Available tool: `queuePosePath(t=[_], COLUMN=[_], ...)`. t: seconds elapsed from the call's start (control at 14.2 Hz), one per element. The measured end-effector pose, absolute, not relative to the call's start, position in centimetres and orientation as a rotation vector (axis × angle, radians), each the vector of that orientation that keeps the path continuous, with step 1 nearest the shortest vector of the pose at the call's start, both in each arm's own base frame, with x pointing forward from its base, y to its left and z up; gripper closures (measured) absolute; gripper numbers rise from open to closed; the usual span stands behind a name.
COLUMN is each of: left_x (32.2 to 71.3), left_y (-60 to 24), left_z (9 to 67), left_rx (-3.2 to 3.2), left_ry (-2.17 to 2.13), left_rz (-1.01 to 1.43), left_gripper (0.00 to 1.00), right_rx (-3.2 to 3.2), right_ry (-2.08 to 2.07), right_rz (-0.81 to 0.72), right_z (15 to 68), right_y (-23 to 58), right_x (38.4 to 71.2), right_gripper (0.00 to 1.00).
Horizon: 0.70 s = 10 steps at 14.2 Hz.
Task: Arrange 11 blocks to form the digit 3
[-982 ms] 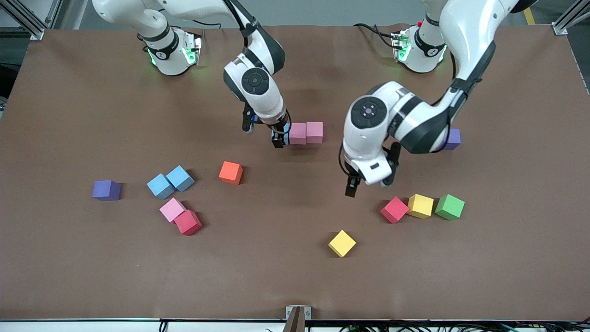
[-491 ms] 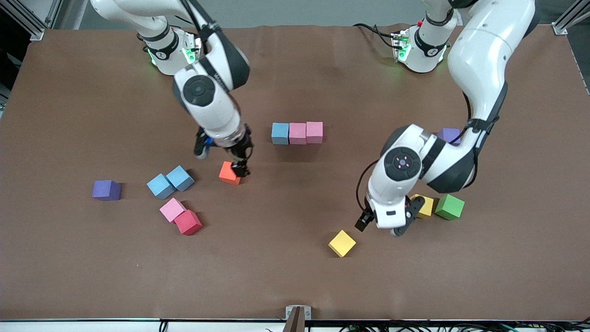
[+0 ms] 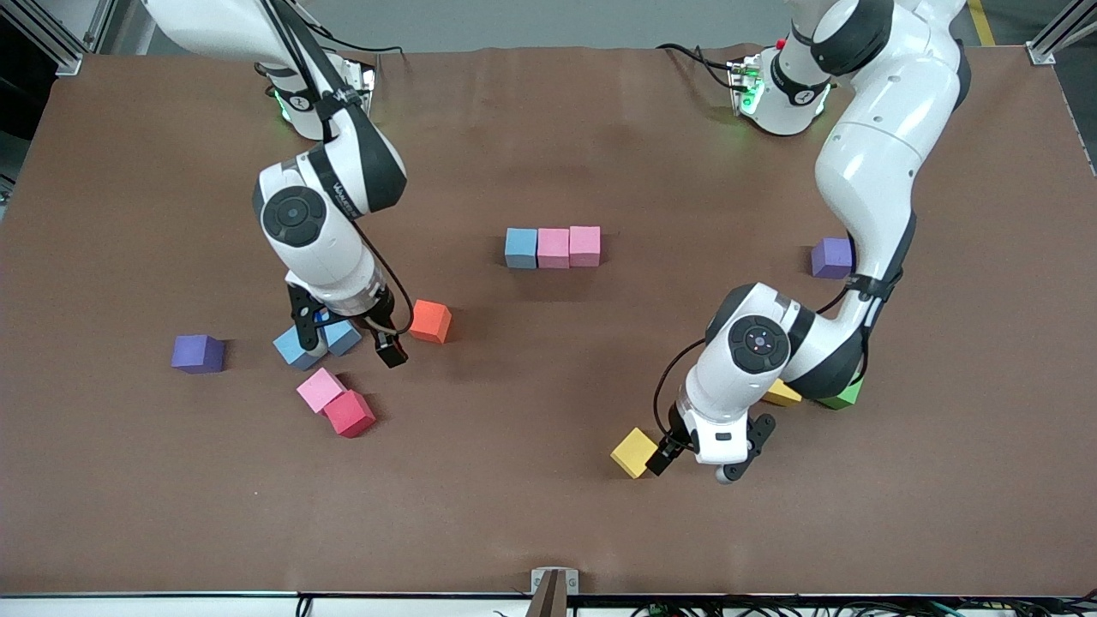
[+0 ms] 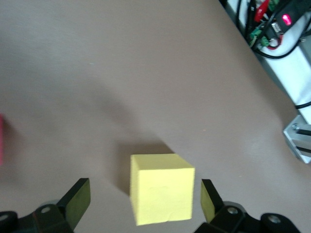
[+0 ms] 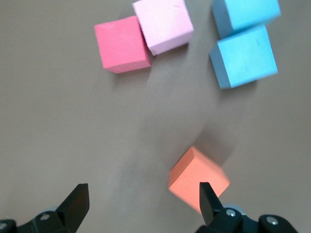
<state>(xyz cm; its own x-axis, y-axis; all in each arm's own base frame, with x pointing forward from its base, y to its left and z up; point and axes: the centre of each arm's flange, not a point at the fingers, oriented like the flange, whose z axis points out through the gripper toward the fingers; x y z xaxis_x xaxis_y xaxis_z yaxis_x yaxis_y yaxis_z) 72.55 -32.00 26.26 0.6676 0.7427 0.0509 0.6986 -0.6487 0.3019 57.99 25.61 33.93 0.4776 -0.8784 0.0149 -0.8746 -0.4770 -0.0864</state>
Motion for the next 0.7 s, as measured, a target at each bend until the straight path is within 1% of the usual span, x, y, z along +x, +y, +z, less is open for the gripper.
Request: queuePosePath(t=[0.28,0.7], left_x=[72.7,72.2], left_y=[-33.3,-34.6], left_z=[24.1,20.4], left_rx=[2.559,2.546], left_ry=[1.122,1.093], left_rz=[0.266,0.286], left_gripper=[0.0,0.0], right_rx=[-2.838,-3.1], right_ry=[1.284,0.68], right_rz=[-0.045,0.065], right_z=[32.4,29.7], right_y=[26.0,26.4], right_x=[57.1,56.0], right_gripper=[0.0,0.0])
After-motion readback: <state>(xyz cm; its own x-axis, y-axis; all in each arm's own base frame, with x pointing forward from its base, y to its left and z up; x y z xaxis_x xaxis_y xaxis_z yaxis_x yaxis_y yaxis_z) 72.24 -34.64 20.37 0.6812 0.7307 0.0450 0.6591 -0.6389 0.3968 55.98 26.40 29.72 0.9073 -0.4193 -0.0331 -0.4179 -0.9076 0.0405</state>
